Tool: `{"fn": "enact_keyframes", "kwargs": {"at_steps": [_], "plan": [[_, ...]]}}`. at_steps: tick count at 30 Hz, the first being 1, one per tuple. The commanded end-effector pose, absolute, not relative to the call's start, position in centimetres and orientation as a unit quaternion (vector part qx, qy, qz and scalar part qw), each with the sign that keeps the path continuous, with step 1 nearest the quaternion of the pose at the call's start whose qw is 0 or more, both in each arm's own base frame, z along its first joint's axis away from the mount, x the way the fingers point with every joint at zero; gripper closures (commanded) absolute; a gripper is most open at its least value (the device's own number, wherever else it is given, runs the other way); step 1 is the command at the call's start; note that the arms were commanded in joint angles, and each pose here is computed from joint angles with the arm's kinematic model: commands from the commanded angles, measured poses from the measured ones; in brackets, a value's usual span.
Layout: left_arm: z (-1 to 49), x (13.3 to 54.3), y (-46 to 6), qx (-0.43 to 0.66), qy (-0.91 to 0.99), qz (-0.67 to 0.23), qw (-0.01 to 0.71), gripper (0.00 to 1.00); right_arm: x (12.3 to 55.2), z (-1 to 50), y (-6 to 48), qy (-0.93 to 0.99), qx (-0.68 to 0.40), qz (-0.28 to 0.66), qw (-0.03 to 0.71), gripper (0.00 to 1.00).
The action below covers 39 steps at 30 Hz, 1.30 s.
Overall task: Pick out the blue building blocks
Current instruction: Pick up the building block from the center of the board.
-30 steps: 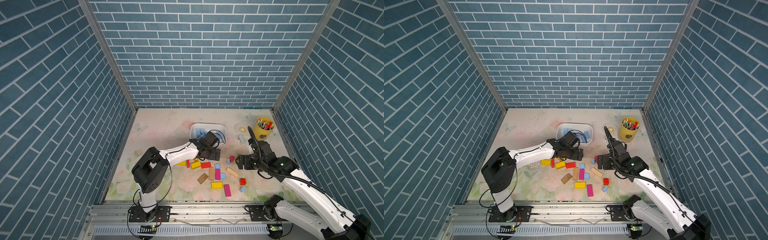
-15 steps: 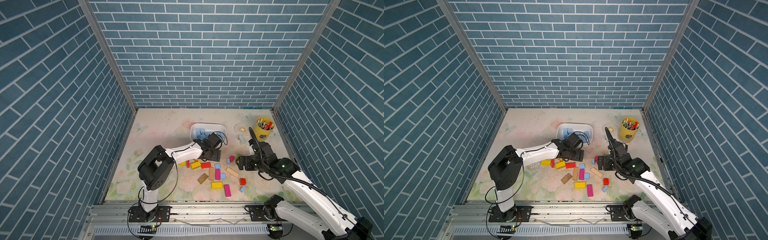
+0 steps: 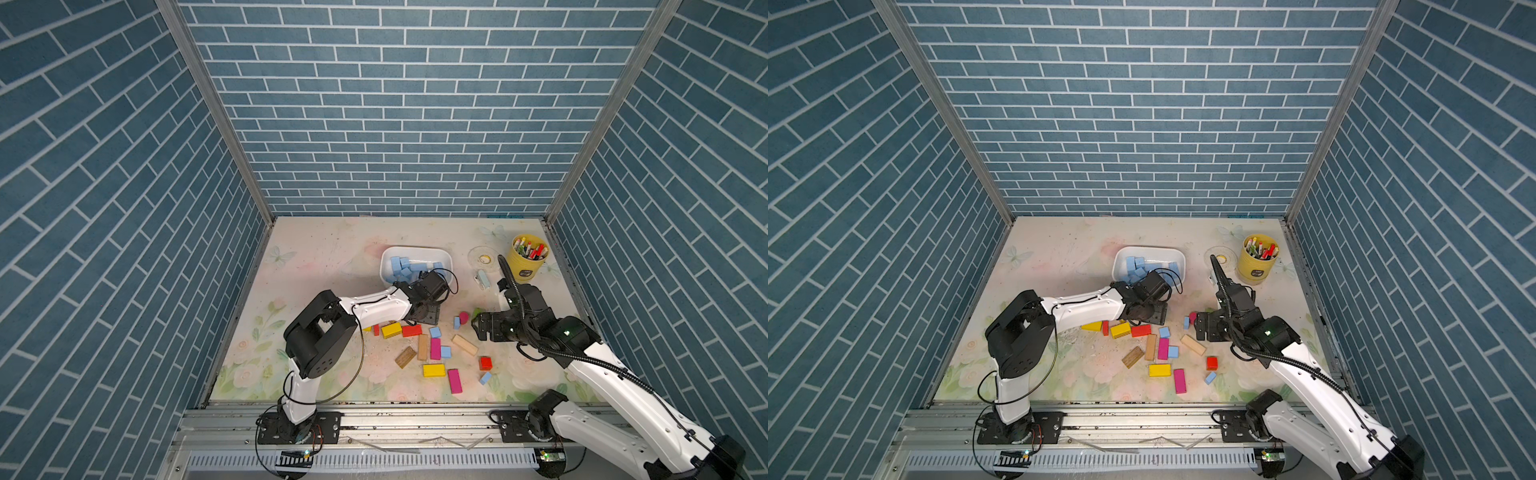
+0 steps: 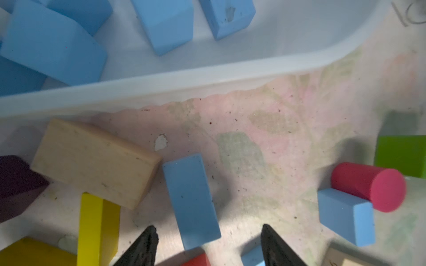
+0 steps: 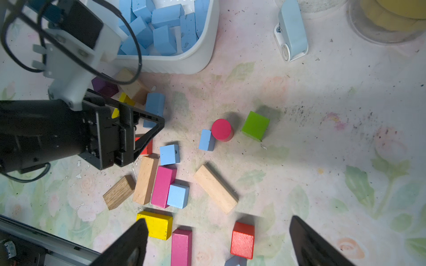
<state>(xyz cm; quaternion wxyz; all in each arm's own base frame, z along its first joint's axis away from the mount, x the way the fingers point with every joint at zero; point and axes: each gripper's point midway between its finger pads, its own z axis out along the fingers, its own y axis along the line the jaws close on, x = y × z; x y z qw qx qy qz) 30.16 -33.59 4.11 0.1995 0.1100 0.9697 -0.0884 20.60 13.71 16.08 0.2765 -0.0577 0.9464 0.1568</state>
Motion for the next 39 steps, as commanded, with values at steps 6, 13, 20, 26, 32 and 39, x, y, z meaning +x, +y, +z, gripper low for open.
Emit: {"fn": "enact_keyframes", "kwargs": {"at_steps": [6,13,20,26,32,39], "plan": [[4.1,30.8,-33.9,0.108,0.964,-0.060,0.236,0.37,20.7,15.2,13.9,0.947,-0.054,0.161,0.272,0.04],[3.0,30.7,-33.4,0.114,0.965,-0.045,0.233,0.44,21.1,15.1,14.2,0.948,-0.056,0.159,0.269,0.04],[1.9,30.3,-34.1,0.123,0.968,-0.052,0.214,0.57,20.3,16.1,13.4,0.947,-0.040,0.161,0.275,0.04],[0.9,30.1,-33.8,0.123,0.970,-0.043,0.204,0.59,19.6,16.8,12.8,0.945,-0.032,0.164,0.282,0.05],[2.0,30.2,-34.2,0.111,0.967,-0.063,0.222,0.68,19.2,17.2,12.4,0.943,-0.028,0.167,0.287,0.05],[7.2,29.6,-35.7,0.121,0.954,-0.104,0.254,0.77,19.3,17.9,11.8,0.937,-0.014,0.165,0.308,0.06]]}}
